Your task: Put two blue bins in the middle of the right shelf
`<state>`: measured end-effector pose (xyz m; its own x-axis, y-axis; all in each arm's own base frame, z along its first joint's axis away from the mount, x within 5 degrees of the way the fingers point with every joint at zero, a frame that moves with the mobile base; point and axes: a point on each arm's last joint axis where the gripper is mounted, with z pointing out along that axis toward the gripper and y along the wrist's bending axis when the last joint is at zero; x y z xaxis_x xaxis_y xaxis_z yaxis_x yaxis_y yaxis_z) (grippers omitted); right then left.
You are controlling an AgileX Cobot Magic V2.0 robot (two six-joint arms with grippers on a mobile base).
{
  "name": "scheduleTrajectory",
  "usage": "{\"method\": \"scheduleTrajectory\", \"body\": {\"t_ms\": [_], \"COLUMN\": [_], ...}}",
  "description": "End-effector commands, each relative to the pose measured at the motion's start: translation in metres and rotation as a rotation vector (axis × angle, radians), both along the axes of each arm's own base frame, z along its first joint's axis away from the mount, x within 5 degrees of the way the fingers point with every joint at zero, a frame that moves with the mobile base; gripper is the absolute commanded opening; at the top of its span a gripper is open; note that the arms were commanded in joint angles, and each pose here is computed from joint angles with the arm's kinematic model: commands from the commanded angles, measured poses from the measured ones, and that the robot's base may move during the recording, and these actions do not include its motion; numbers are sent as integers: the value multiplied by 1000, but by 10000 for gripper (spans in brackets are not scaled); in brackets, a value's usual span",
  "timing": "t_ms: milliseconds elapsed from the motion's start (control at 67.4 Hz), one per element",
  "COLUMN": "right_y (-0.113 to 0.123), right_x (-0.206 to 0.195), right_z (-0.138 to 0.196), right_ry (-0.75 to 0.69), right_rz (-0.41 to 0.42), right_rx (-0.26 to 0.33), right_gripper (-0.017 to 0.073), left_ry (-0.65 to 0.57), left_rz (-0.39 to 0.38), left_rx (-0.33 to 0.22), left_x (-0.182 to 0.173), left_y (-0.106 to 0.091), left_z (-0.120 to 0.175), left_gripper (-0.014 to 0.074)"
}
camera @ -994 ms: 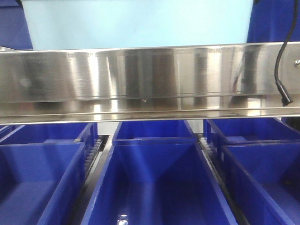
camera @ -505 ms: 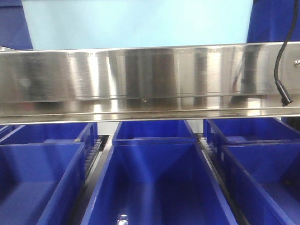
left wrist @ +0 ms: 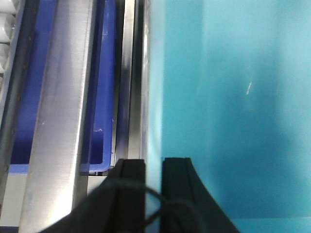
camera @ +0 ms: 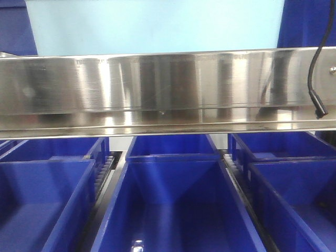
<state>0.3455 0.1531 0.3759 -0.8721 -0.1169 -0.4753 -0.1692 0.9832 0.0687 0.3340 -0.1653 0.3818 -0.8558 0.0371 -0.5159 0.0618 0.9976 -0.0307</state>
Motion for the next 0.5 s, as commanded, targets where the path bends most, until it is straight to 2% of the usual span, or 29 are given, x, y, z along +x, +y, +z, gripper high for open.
{"method": "scheduleTrajectory", "body": {"t_ms": [0, 208, 341, 490], "right_y": [0, 2, 7, 8], "right_x": [0, -5, -13, -21], "right_z": [5, 11, 19, 28], "right_ry": [-22, -51, -95, -117], "right_rz": [5, -13, -11, -26], "right_rx": [24, 2, -30, -9], "right_gripper": [-167, -167, -167, -167], "left_ry": [-13, -28, -97, -132], "left_rz": [-3, 10, 28, 20], "left_rx": [-37, -34, 11, -15], "left_x": [-2, -3, -12, -25], "left_y": [-2, -3, -7, -10], "left_z": [3, 6, 16, 30], "left_gripper": [-111, -111, -111, -111]}}
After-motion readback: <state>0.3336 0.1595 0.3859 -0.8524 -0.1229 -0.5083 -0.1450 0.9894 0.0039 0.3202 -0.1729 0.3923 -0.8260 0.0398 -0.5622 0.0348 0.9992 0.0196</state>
